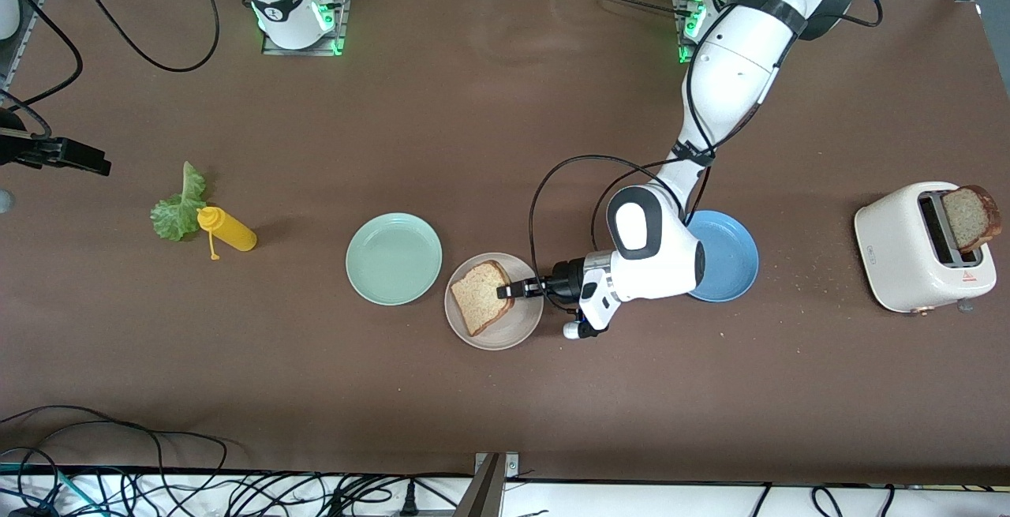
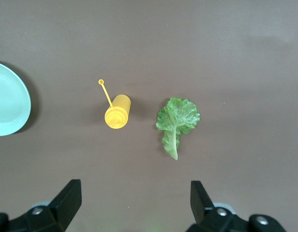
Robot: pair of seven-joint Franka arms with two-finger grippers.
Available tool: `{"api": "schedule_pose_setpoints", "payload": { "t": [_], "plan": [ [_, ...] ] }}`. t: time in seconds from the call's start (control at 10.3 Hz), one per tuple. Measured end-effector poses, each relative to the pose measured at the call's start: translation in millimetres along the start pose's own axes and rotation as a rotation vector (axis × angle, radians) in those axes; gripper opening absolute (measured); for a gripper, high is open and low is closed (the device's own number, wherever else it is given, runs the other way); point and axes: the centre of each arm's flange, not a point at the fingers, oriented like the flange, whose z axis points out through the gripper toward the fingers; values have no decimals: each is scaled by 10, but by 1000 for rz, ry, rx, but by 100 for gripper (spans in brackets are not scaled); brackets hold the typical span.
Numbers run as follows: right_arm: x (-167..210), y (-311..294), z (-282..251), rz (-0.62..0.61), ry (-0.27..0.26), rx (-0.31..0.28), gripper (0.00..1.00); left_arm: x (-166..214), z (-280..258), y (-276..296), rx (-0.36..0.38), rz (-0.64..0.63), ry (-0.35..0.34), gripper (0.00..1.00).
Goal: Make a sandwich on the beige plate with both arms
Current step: 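Carry the bread slice onto the beige plate with the left gripper, then open the left gripper and withdraw it toward the toaster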
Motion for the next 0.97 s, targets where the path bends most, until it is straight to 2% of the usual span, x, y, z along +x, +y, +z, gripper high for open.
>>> {"api": "schedule_pose_setpoints", "payload": {
  "t": [0.1, 0.19, 0.58, 0.97],
  "plan": [
    [0, 0, 0, 0, 0, 0, 100, 4, -4, -6, 19, 18, 1, 27],
    [0, 0, 0, 0, 0, 0, 100, 32, -36, -28, 32, 25, 8, 45],
    [0, 0, 0, 0, 0, 0, 100, 192, -245, -119, 67, 32, 49, 99],
    [0, 0, 0, 0, 0, 0, 100, 295, -520, 18, 183, 12, 73, 100]
  ]
}}
